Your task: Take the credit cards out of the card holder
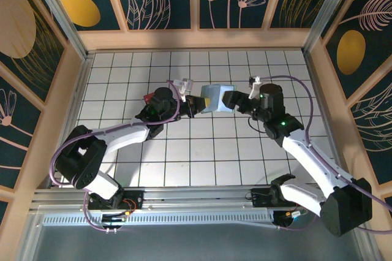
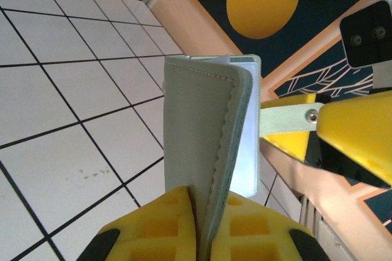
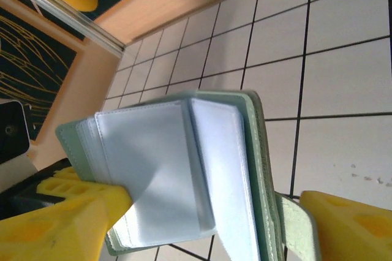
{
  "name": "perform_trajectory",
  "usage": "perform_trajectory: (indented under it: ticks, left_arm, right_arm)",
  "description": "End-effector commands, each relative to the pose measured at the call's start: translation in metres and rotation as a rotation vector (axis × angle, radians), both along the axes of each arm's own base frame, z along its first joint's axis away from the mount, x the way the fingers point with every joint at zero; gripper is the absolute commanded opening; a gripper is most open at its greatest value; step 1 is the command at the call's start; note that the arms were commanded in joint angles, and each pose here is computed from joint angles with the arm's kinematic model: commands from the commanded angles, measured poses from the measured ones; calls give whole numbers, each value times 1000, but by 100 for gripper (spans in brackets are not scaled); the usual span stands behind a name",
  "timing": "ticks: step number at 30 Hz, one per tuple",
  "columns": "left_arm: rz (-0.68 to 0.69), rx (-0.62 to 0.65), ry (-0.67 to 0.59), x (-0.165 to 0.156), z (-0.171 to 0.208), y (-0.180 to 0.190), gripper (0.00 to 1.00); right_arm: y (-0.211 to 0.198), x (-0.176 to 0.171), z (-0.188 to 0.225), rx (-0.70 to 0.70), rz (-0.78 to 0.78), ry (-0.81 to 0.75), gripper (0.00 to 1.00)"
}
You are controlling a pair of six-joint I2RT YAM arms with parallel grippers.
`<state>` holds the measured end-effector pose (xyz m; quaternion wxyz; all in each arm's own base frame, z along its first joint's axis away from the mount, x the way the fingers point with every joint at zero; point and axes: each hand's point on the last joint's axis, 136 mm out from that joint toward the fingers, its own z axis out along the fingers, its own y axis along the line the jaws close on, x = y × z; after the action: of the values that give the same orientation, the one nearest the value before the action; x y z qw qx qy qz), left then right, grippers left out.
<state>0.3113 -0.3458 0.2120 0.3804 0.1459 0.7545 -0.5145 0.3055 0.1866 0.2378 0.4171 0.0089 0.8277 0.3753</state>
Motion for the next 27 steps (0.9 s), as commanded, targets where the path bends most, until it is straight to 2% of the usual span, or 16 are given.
perform_trajectory:
  ticks: [1, 4, 5, 10, 21, 27]
  left_arm:
    - [-16, 4, -83, -3, 25, 0, 0]
    - [-18, 3, -96, -5, 30, 0, 0]
    - [-21, 1, -98, -6, 31, 0, 0]
    - [-37, -18, -108, -8, 39, -1, 0]
    - [-82, -113, -135, -20, 68, -2, 0]
    - [-69, -156, -122, -28, 72, 6, 0]
  right_arm:
    - [0, -3, 24, 90, 34, -106, 87]
    - [-2, -7, 30, 116, 50, -146, 99]
    - [-3, -9, 32, 121, 53, -157, 99]
    - [1, -14, 33, 130, 91, -175, 99]
    - [-19, -4, -6, 43, -14, -73, 99]
    - [-3, -15, 2, 98, 107, -116, 99]
